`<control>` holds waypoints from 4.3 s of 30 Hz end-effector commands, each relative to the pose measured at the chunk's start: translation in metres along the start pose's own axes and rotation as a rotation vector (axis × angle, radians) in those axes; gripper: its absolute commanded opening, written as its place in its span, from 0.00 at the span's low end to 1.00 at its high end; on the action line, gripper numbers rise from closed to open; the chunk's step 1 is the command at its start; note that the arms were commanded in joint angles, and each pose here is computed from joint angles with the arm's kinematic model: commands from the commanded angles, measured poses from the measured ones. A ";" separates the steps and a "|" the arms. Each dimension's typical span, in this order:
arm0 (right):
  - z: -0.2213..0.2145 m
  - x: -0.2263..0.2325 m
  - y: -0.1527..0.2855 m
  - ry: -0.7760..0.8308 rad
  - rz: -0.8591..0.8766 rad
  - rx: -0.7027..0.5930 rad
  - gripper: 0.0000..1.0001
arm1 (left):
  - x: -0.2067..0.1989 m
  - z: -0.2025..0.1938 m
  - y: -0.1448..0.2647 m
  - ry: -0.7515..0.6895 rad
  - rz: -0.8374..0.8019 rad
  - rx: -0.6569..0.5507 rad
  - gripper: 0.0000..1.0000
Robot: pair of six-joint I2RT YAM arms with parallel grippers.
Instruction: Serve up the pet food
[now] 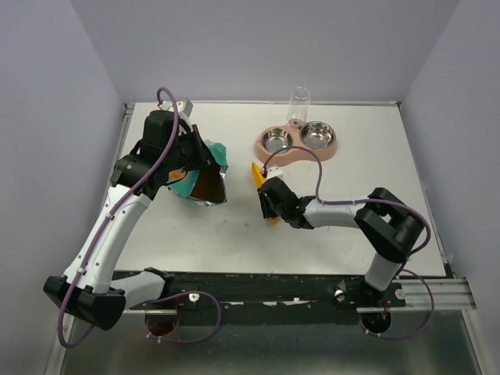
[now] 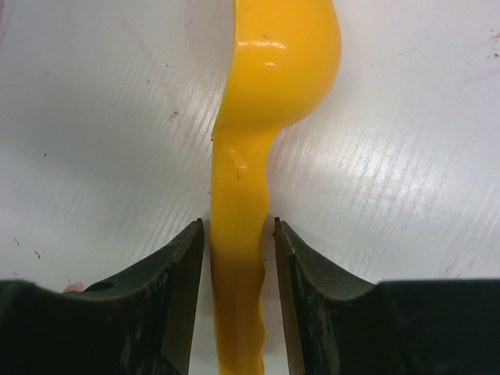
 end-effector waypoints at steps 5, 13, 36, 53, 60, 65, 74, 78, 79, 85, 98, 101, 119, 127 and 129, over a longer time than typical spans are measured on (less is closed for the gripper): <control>-0.028 -0.001 0.001 0.011 -0.060 0.007 0.55 | -0.008 0.003 0.016 -0.013 -0.080 -0.064 0.00; -0.045 0.001 0.015 -0.029 -0.070 -0.064 0.67 | -0.006 -0.002 0.014 -0.004 -0.088 -0.053 0.00; -0.135 0.018 -0.002 -0.015 -0.147 -0.311 0.63 | 0.010 -0.034 0.012 0.073 -0.094 -0.029 0.00; -0.172 0.014 -0.032 0.096 -0.244 -0.303 0.13 | 0.023 -0.049 0.018 0.036 -0.086 -0.073 0.00; -0.130 0.022 0.025 0.014 -0.045 -0.265 0.01 | 0.020 -0.045 0.015 0.020 -0.080 -0.050 0.00; -0.093 0.033 0.097 -0.131 0.233 -0.118 0.01 | 0.009 -0.046 0.007 -0.017 -0.099 -0.013 0.00; -0.016 0.017 0.245 -0.353 0.480 0.132 0.01 | -0.011 -0.022 -0.004 -0.123 -0.073 0.003 0.00; 0.014 0.004 0.296 -0.449 0.468 0.169 0.01 | -0.016 -0.013 -0.015 -0.133 -0.055 0.025 0.00; 0.018 0.000 0.305 -0.461 0.431 0.193 0.01 | -0.019 -0.008 -0.016 -0.138 -0.053 0.019 0.00; 0.057 -0.013 0.356 -0.442 0.402 0.200 0.01 | -0.029 0.010 -0.028 -0.160 -0.025 0.020 0.00; 0.127 0.044 0.349 -0.371 0.520 0.205 0.00 | -0.034 0.012 -0.022 -0.190 -0.031 0.072 0.00; 0.139 0.043 0.334 -0.378 0.520 0.249 0.00 | -0.034 0.005 -0.020 -0.178 -0.039 0.085 0.00; 0.160 0.041 0.248 -0.409 0.385 0.425 0.01 | -0.057 0.007 -0.034 -0.026 -0.115 0.102 0.00; 0.172 0.036 0.184 -0.488 0.427 0.349 0.01 | -0.067 0.014 -0.043 0.034 -0.148 0.105 0.00; 0.171 0.032 0.172 -0.501 0.400 0.315 0.01 | -0.067 0.015 -0.045 0.038 -0.139 0.108 0.00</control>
Point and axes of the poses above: each gripper's point midway between its finger pads, its own y axis back along the fingers, its own x axis along the line the jaws close on, z = x × y, the point moved 10 cm from there along y, back along the fingers, and after that the axes turned 2 degrees about y, right-handed, at the moved point
